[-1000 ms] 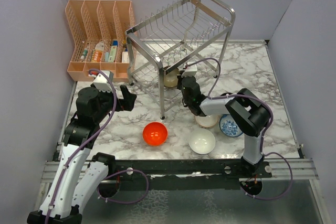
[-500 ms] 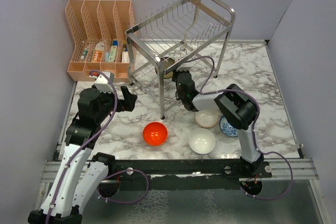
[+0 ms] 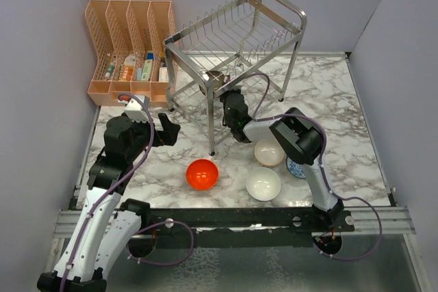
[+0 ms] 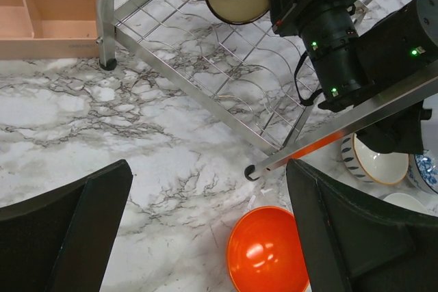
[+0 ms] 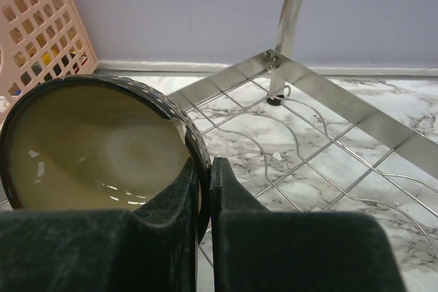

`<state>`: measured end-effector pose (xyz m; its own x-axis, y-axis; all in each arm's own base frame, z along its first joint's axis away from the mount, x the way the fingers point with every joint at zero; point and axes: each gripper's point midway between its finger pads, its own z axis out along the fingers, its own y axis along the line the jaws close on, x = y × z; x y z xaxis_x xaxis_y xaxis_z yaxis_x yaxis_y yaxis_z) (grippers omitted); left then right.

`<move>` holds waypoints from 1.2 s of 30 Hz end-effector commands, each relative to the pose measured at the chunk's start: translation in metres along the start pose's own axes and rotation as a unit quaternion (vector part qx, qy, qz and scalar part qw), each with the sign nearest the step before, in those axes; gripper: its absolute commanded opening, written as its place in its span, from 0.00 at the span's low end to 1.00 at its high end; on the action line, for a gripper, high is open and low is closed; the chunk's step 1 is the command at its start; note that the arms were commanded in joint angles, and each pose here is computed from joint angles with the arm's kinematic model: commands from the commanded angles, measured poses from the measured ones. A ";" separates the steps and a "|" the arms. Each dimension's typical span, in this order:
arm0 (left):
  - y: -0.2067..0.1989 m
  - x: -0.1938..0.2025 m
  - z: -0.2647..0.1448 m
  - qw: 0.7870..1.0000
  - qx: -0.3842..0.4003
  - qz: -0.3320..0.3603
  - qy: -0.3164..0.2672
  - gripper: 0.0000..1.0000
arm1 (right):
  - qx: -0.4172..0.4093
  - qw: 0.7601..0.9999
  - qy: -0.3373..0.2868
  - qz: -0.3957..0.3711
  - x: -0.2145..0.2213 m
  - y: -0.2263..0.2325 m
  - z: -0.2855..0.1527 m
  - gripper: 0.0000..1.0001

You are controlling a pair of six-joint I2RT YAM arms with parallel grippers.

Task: Load the bowls into the dish rack
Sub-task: Place the bowl in the dish rack.

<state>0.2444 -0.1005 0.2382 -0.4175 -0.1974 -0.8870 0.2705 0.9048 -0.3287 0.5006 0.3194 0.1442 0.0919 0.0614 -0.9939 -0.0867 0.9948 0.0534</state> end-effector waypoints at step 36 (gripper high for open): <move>-0.002 -0.001 0.003 1.000 0.007 -0.003 -0.023 0.98 | -0.018 0.962 -0.147 -0.228 -0.019 0.056 -0.016 0.05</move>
<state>0.2449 -0.1042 0.2316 -0.4143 -0.2111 -0.8853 0.2768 0.8974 -0.3435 0.4863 0.3704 0.1522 0.3423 -0.3793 -0.8596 -0.0055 0.9141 -0.4055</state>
